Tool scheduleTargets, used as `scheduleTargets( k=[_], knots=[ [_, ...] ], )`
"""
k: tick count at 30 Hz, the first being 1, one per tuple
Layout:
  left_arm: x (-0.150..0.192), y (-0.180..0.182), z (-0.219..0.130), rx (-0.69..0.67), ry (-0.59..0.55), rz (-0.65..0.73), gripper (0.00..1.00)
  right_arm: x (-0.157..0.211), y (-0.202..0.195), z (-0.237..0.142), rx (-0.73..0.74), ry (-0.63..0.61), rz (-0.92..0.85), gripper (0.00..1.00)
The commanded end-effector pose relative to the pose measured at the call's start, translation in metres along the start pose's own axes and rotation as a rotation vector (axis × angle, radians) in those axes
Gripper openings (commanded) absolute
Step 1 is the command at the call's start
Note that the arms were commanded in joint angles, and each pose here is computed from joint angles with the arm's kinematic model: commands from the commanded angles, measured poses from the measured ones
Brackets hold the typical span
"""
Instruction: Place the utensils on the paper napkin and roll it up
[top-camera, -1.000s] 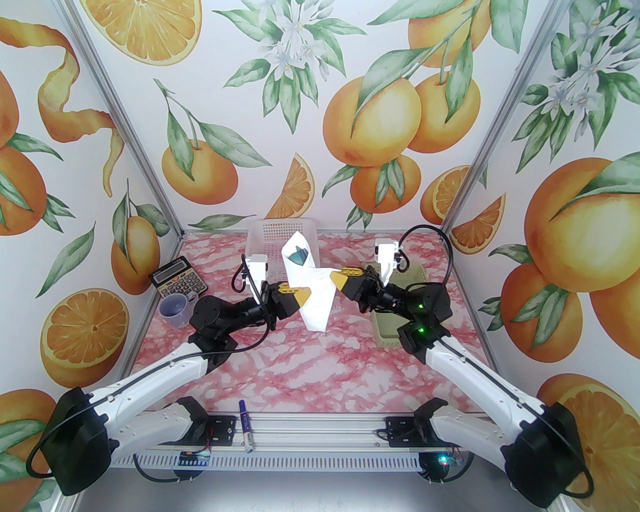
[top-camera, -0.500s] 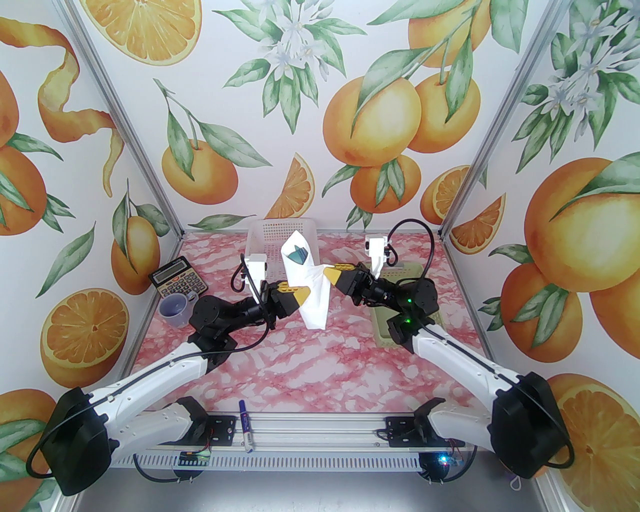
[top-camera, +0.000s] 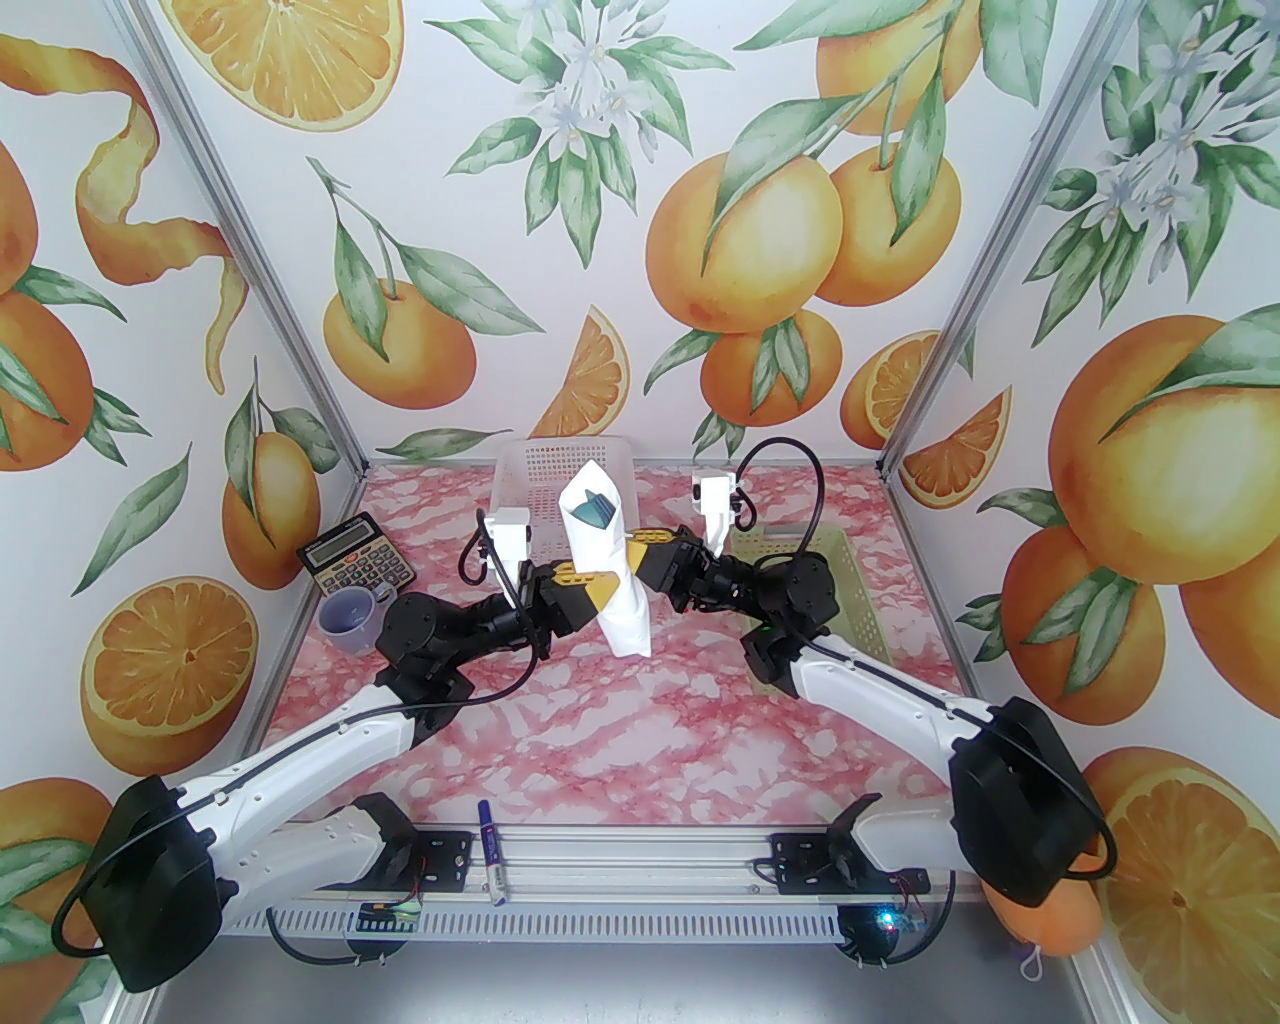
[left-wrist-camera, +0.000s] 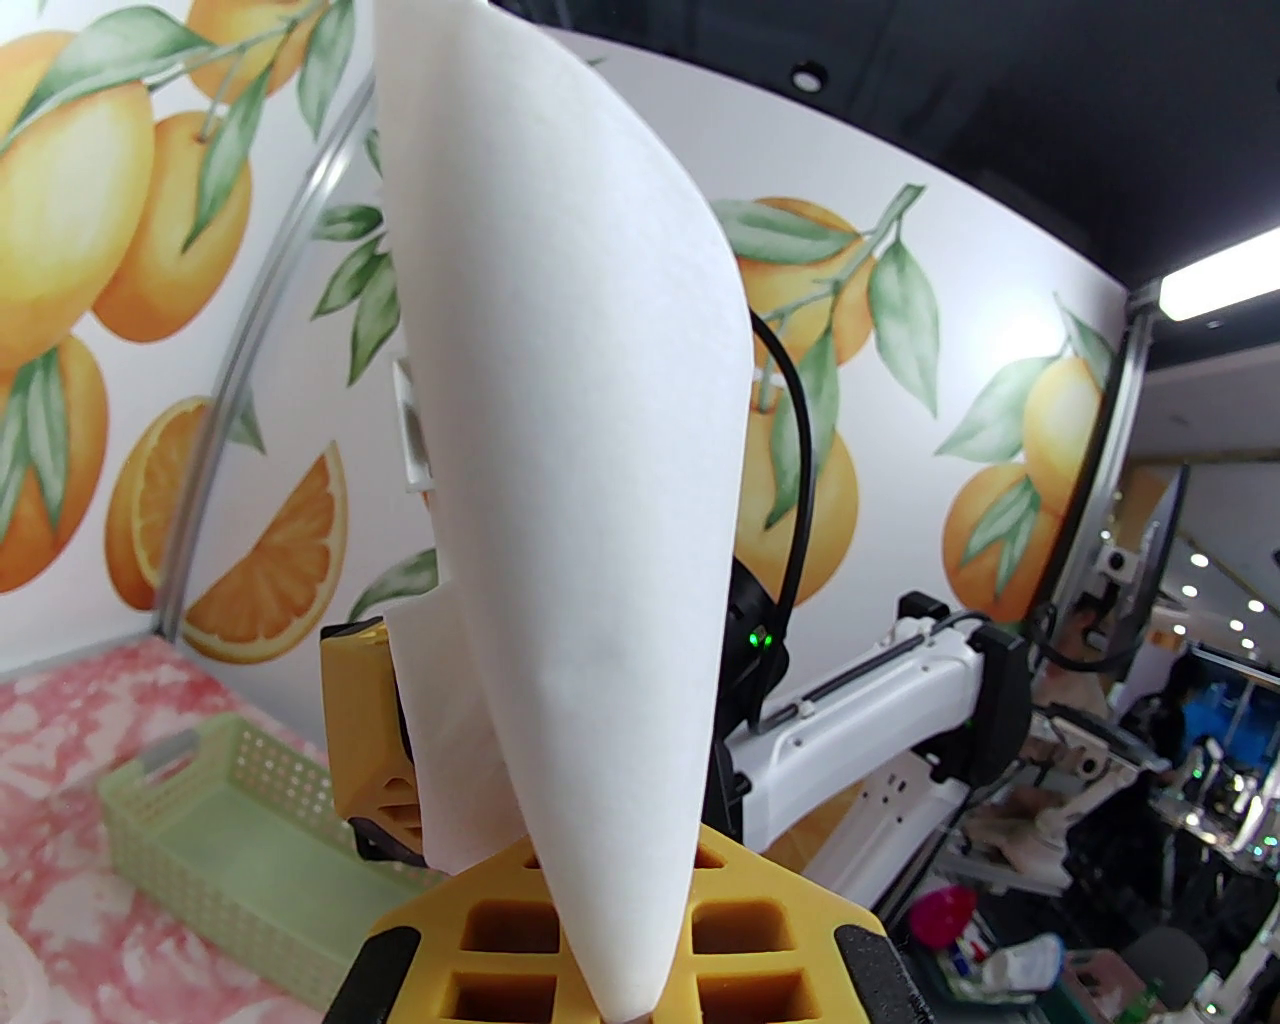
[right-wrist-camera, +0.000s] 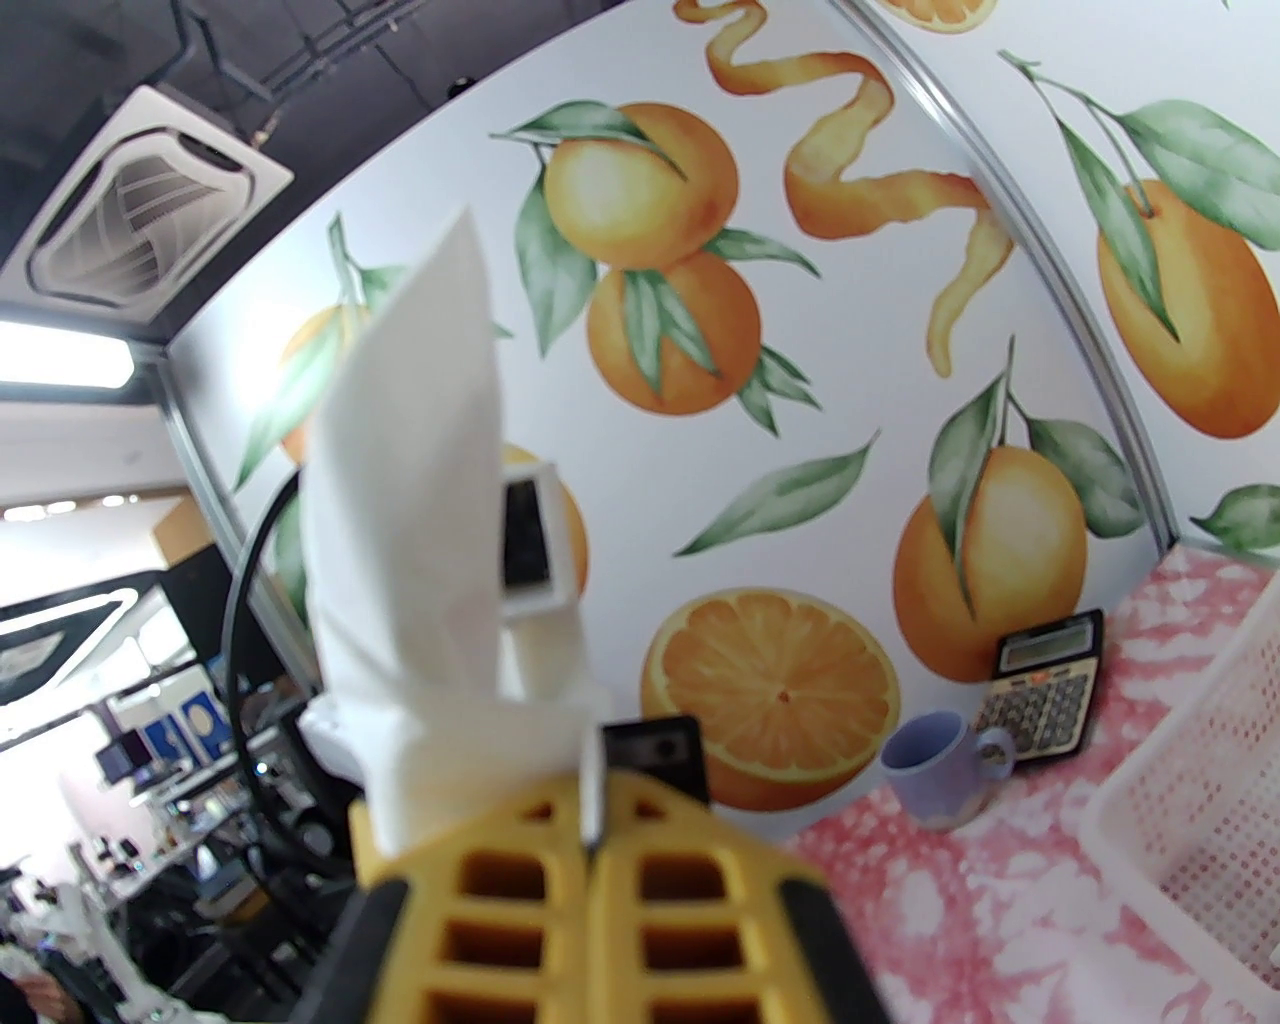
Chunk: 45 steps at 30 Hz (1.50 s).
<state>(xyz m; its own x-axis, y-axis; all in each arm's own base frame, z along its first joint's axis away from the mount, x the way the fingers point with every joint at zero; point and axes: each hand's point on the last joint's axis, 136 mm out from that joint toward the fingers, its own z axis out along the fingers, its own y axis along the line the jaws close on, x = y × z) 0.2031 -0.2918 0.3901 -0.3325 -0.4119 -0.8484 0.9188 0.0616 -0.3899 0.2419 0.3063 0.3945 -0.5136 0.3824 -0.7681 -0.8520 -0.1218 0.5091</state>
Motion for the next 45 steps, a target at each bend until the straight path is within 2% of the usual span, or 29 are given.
scheduleTargets(
  k=[1, 3, 9, 15, 18, 21, 24, 28, 32, 39, 40, 43, 45],
  knots=[
    [-0.019, -0.02, 0.0, 0.047, -0.053, 0.068, 0.0, -0.007, 0.006, 0.004, -0.01, -0.019, -0.034, 0.05],
    [-0.018, -0.017, -0.001, 0.028, -0.05, 0.07, 0.0, -0.008, 0.002, -0.002, 0.031, -0.017, -0.044, 0.16],
    [-0.014, -0.009, -0.005, -0.026, -0.042, 0.072, 0.0, -0.019, 0.0, -0.035, 0.132, -0.04, -0.065, 0.38],
    [-0.01, 0.005, -0.008, -0.102, -0.027, 0.071, 0.0, -0.011, 0.013, -0.055, 0.15, -0.03, -0.058, 0.62],
    [-0.009, 0.009, -0.008, -0.124, -0.026, 0.07, 0.0, -0.004, 0.023, -0.059, 0.111, -0.028, -0.038, 0.69],
    [-0.009, 0.011, -0.008, -0.133, -0.032, 0.067, 0.0, 0.006, 0.029, -0.059, 0.074, -0.02, -0.012, 0.71],
    [-0.011, 0.011, -0.008, -0.129, -0.042, 0.064, 0.0, 0.02, 0.026, -0.053, 0.072, 0.009, 0.014, 0.69],
    [-0.011, 0.012, -0.007, -0.13, -0.044, 0.061, 0.0, 0.028, 0.024, -0.053, 0.067, 0.009, 0.032, 0.63],
    [-0.012, 0.011, -0.008, -0.133, -0.049, 0.064, 0.0, 0.037, 0.023, -0.046, 0.053, 0.036, 0.057, 0.47],
    [-0.015, 0.008, -0.008, -0.121, -0.054, 0.065, 0.0, 0.044, 0.011, -0.046, 0.09, 0.051, 0.07, 0.04],
    [-0.016, 0.007, -0.007, -0.117, -0.054, 0.065, 0.0, 0.045, 0.009, -0.046, 0.101, 0.055, 0.066, 0.02],
    [-0.018, 0.004, -0.007, -0.106, -0.059, 0.066, 0.0, 0.053, -0.002, -0.049, 0.149, 0.082, 0.066, 0.02],
    [-0.018, 0.003, -0.006, -0.1, -0.056, 0.064, 0.0, 0.055, -0.005, -0.052, 0.168, 0.1, 0.059, 0.16]
  ],
)
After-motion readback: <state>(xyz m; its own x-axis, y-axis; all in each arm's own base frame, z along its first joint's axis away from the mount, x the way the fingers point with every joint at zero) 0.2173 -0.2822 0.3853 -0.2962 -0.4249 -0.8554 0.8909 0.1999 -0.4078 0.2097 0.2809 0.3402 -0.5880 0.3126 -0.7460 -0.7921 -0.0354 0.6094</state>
